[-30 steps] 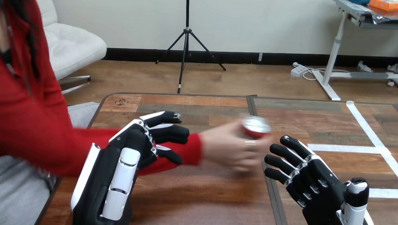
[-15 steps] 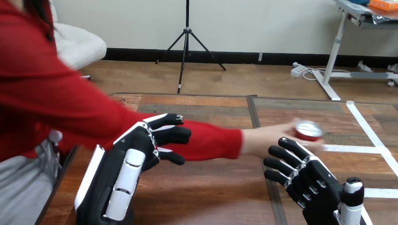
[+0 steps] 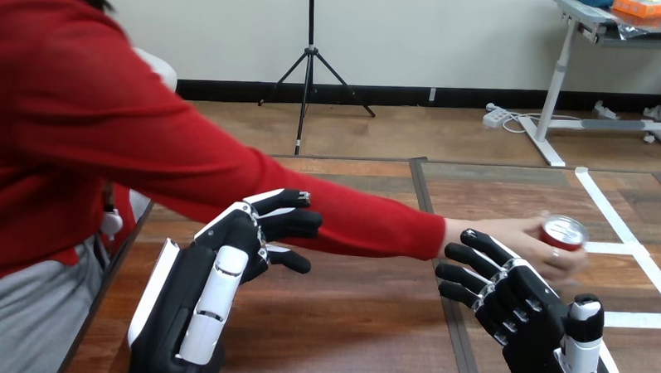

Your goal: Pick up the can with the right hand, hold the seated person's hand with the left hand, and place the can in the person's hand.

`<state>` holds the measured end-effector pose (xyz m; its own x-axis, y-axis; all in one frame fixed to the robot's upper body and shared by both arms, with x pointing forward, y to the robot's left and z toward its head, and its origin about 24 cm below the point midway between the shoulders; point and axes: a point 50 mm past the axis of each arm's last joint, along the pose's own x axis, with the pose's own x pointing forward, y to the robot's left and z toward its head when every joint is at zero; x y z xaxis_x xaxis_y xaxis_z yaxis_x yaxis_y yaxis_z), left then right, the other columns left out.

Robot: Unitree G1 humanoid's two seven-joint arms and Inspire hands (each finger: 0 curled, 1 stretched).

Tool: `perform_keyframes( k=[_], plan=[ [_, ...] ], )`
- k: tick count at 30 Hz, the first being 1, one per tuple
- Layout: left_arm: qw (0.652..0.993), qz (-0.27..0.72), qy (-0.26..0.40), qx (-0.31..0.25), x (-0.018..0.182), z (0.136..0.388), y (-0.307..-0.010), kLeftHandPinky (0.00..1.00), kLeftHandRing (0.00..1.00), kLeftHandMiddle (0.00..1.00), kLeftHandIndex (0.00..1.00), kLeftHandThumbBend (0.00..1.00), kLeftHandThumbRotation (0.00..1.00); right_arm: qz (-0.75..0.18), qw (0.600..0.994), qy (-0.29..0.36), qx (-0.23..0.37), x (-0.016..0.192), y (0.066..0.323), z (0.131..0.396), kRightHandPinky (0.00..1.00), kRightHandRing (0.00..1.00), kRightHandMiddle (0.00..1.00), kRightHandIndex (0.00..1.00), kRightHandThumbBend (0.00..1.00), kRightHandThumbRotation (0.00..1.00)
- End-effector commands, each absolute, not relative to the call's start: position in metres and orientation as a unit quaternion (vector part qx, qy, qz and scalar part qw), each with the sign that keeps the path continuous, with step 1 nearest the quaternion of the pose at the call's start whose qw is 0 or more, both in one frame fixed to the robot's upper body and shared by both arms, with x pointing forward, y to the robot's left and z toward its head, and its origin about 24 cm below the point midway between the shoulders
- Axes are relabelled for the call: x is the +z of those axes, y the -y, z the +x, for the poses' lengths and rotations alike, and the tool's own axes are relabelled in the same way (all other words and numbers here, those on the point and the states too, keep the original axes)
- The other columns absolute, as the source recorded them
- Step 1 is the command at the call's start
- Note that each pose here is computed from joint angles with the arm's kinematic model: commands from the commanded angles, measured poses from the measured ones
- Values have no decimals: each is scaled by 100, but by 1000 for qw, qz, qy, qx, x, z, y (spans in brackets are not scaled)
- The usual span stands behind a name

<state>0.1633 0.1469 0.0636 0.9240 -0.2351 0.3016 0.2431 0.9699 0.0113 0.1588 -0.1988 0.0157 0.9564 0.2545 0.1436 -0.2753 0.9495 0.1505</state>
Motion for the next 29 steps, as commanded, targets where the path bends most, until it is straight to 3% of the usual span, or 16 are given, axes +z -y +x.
perform_keyframes(
  k=[1,29],
  plan=[
    [973,-11,194,-126,79,174,-144,56,71,69,72,44,100,69,983,98,137,28,202,168,80,80,83,83,100,100],
    [974,-24,188,-127,81,170,-143,57,70,69,73,44,100,62,984,92,140,27,201,167,79,80,82,83,100,100]
  ],
)
